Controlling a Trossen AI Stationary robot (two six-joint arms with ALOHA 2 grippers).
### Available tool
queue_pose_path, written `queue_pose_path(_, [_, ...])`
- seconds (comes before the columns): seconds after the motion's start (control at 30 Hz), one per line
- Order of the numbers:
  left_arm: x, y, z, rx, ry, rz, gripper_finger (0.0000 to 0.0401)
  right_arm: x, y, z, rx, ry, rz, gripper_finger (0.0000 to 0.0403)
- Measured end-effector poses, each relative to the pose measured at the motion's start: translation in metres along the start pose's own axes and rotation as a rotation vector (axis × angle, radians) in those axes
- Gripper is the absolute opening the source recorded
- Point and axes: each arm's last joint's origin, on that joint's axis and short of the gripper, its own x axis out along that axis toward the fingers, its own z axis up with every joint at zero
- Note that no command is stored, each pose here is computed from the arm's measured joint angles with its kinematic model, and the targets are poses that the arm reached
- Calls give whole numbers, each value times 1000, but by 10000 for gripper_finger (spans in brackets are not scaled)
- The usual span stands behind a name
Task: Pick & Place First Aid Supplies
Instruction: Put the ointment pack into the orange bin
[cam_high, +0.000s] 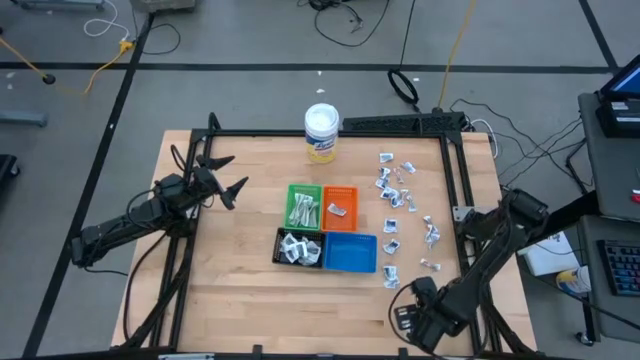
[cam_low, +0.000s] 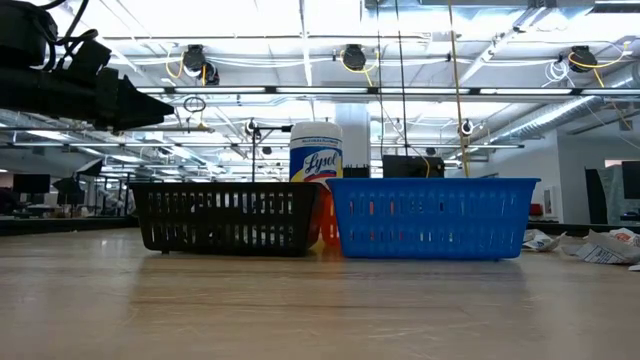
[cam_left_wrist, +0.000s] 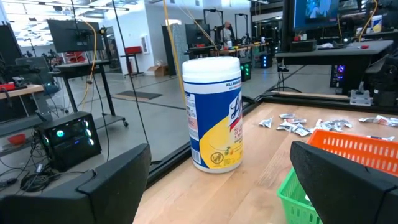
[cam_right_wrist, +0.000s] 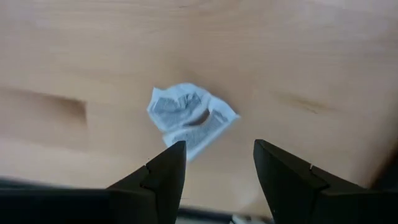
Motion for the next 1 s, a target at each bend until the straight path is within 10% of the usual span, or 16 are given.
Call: queue_pose_path(1.0, [0, 0, 0, 0, 0, 0, 392, 53, -17, -6, -76, 87, -7, 159])
